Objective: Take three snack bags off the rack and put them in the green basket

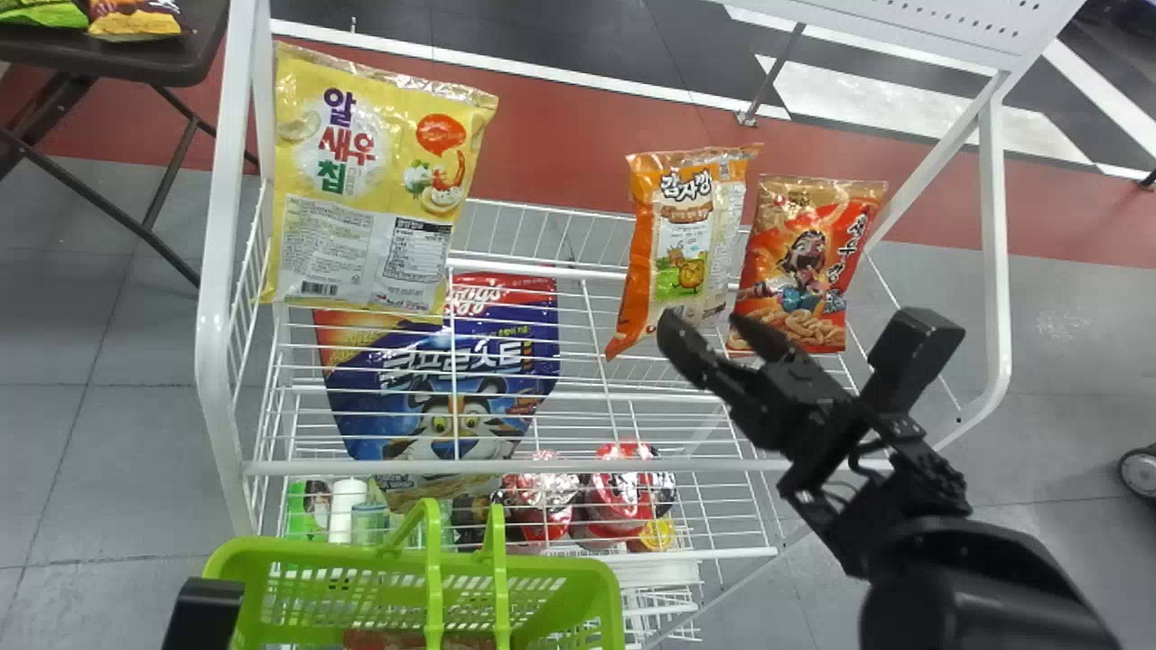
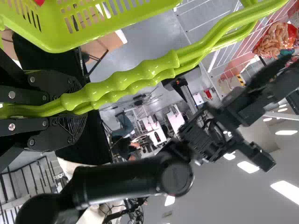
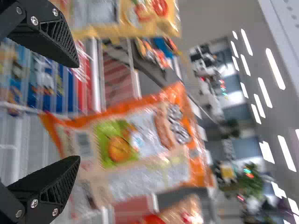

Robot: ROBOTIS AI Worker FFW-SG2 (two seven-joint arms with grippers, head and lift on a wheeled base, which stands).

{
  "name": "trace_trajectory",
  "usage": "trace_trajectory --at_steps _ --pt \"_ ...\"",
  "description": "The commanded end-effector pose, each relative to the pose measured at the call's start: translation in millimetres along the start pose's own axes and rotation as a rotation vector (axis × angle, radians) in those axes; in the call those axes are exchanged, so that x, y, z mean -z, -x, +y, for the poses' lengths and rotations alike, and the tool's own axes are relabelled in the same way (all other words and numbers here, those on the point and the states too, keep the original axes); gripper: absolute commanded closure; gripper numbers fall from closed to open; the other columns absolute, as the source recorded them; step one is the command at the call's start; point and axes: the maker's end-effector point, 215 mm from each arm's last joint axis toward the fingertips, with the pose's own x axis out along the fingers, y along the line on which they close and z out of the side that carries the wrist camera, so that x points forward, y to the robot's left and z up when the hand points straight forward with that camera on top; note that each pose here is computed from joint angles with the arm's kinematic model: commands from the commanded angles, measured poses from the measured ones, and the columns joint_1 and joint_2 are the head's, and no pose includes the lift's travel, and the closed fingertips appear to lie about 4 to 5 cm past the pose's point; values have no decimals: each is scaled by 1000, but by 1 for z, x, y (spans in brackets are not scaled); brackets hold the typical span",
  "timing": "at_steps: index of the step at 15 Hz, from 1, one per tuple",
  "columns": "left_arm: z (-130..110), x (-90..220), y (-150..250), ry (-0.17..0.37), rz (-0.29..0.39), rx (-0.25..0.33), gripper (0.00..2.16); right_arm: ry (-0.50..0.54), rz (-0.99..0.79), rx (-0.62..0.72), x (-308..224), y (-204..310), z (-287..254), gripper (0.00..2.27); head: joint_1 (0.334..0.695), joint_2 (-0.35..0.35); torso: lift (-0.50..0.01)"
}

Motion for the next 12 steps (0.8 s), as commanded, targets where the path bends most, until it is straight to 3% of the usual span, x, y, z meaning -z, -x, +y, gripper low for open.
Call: trace_trajectory --at_steps 1,7,8,10,11,12 --pt "3 0 0 3 0 -8 1632 50 -93 47 -18 -27 -19 130 695 -350 -23" --pt "8 -5 2 -2 7 -19 1632 54 -93 75 -25 -75 -38 151 695 -350 -23" --pt "10 -2 2 12 16 -20 1632 45 -66 55 -20 -81 -36 323 695 -350 -23" --pt "12 -3 3 16 16 -22 1632 34 -31 26 -11 -86 -27 1285 695 -350 -23" --pt "12 -4 4 15 15 -22 1632 20 0 24 -2 -86 -25 1993 695 -350 -23" --pt "13 -4 4 18 15 -20 1632 19 3 19 -2 -86 -24 2084 695 -350 -23"
